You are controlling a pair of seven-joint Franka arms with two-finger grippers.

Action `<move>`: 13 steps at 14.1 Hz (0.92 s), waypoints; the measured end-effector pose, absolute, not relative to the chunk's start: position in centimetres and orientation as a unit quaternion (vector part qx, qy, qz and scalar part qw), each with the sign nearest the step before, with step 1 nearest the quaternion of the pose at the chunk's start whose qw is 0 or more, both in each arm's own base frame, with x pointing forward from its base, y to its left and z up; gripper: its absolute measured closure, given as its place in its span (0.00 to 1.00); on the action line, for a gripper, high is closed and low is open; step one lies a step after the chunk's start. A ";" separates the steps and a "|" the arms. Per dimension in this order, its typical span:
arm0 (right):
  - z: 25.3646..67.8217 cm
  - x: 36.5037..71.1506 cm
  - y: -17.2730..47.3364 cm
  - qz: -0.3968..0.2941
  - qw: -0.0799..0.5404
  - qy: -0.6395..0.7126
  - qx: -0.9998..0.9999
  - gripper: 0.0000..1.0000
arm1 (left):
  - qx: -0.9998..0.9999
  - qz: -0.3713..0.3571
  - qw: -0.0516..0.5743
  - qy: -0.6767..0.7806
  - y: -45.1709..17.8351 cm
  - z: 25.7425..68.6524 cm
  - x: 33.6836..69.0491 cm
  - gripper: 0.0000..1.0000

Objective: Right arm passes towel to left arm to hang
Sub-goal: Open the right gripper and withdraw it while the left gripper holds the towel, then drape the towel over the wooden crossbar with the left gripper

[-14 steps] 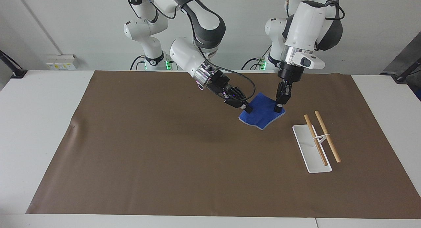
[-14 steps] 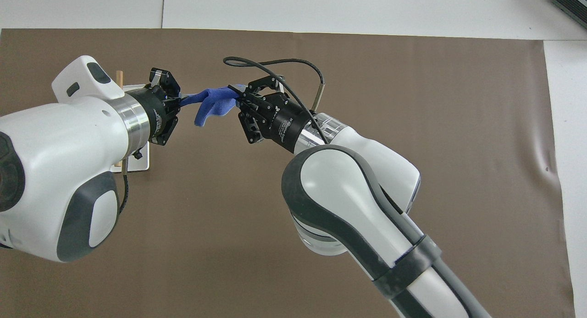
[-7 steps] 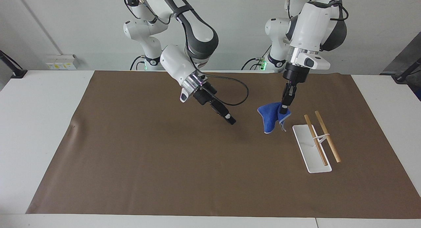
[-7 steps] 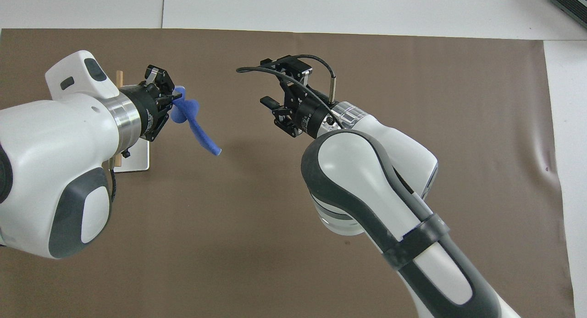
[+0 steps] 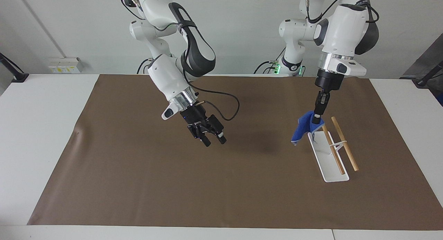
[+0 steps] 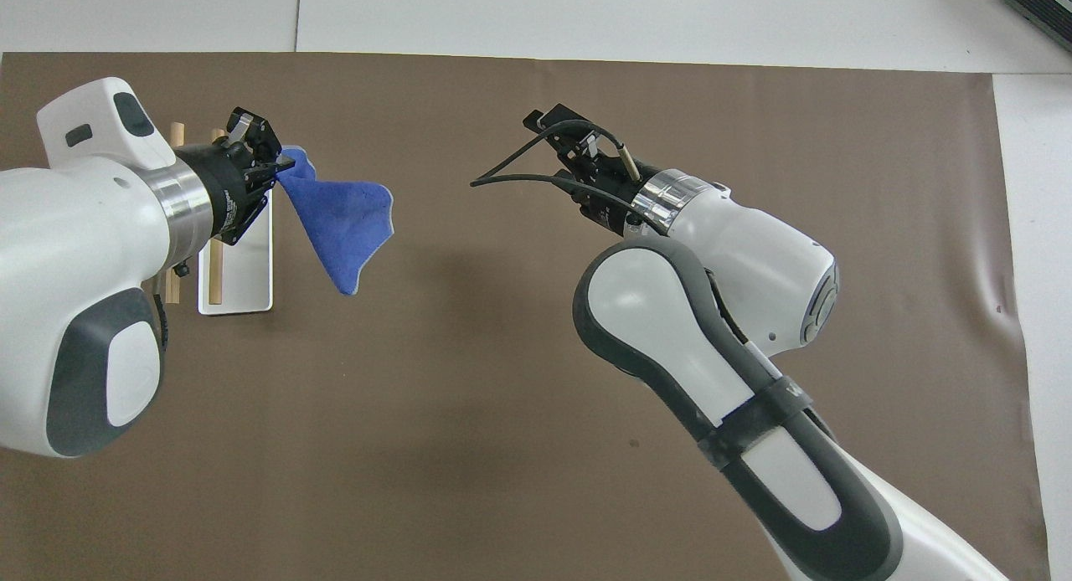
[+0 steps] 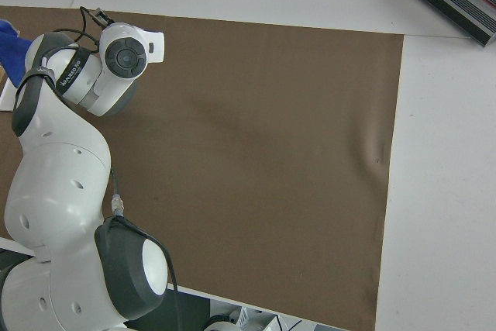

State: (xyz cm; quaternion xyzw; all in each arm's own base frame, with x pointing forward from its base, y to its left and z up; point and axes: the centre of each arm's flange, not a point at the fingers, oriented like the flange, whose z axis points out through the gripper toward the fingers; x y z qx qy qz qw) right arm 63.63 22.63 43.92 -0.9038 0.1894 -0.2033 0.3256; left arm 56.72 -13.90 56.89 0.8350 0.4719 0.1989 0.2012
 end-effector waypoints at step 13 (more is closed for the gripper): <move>50.7 64.2 8.3 -0.098 0.020 0.030 -0.995 0.00 | 0.838 0.198 0.158 0.484 -6.3 49.0 60.1 0.98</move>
